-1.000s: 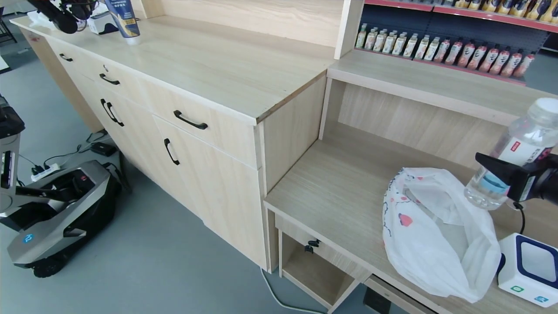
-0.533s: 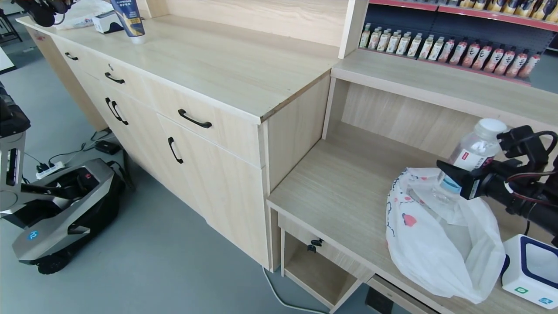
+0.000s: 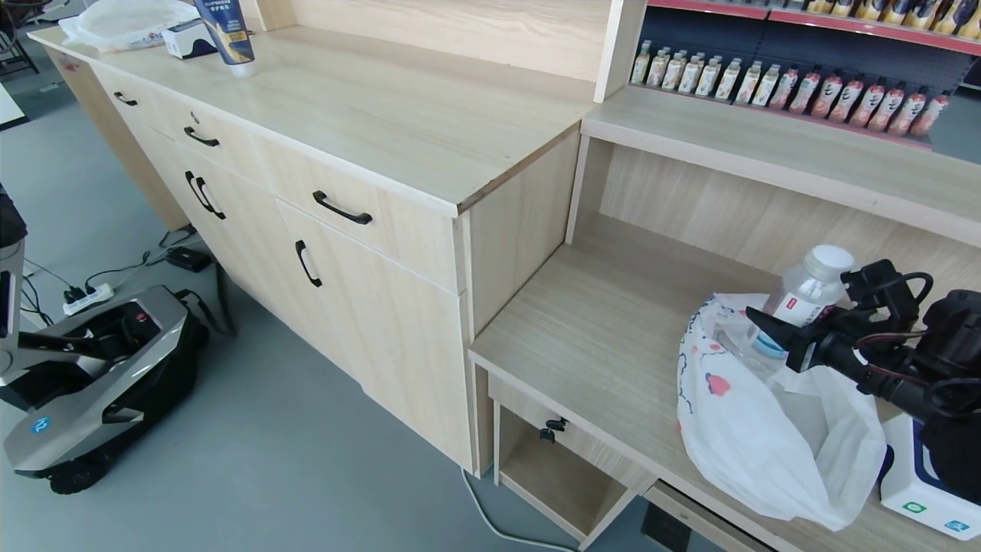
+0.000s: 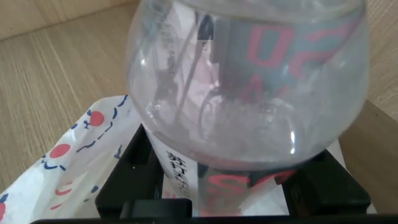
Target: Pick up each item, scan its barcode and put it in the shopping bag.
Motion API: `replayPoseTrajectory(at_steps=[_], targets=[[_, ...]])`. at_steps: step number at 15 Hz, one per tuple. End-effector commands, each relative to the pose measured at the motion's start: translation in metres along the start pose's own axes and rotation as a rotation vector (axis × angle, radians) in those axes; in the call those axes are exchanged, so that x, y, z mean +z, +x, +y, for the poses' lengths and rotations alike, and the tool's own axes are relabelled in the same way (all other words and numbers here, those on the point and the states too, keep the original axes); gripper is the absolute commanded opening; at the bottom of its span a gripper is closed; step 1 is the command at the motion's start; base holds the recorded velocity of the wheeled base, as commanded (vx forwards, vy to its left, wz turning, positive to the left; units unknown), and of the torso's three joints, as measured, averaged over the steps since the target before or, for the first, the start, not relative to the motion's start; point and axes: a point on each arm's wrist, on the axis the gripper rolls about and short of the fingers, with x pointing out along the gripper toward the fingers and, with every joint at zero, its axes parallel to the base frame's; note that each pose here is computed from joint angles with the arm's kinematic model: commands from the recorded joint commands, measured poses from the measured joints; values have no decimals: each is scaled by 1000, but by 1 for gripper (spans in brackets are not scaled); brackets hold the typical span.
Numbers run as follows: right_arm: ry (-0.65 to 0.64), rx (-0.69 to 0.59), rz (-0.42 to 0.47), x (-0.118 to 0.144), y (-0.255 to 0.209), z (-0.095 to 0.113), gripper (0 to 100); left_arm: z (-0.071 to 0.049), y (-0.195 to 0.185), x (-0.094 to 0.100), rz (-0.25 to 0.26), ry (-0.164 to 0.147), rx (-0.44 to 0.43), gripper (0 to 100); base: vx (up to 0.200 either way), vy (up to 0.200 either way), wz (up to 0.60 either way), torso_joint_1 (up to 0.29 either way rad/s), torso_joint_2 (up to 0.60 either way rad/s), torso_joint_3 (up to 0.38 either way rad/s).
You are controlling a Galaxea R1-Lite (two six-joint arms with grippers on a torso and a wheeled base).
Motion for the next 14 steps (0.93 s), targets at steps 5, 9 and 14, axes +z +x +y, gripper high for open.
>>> replayPoseTrajectory(at_steps=[5, 9, 14], targets=[[-11, 24, -30, -28, 23, -14, 0, 0, 0, 0, -1, 0, -1, 100, 0, 0, 0, 0, 0, 0], [1, 38, -11, -43, 31, -14, 0, 0, 0, 0, -1, 0, -1, 100, 0, 0, 0, 0, 0, 0], [-3, 56, -20, -47, 37, -16, 0, 0, 0, 0, -1, 0, 1, 100, 0, 0, 0, 0, 0, 0]])
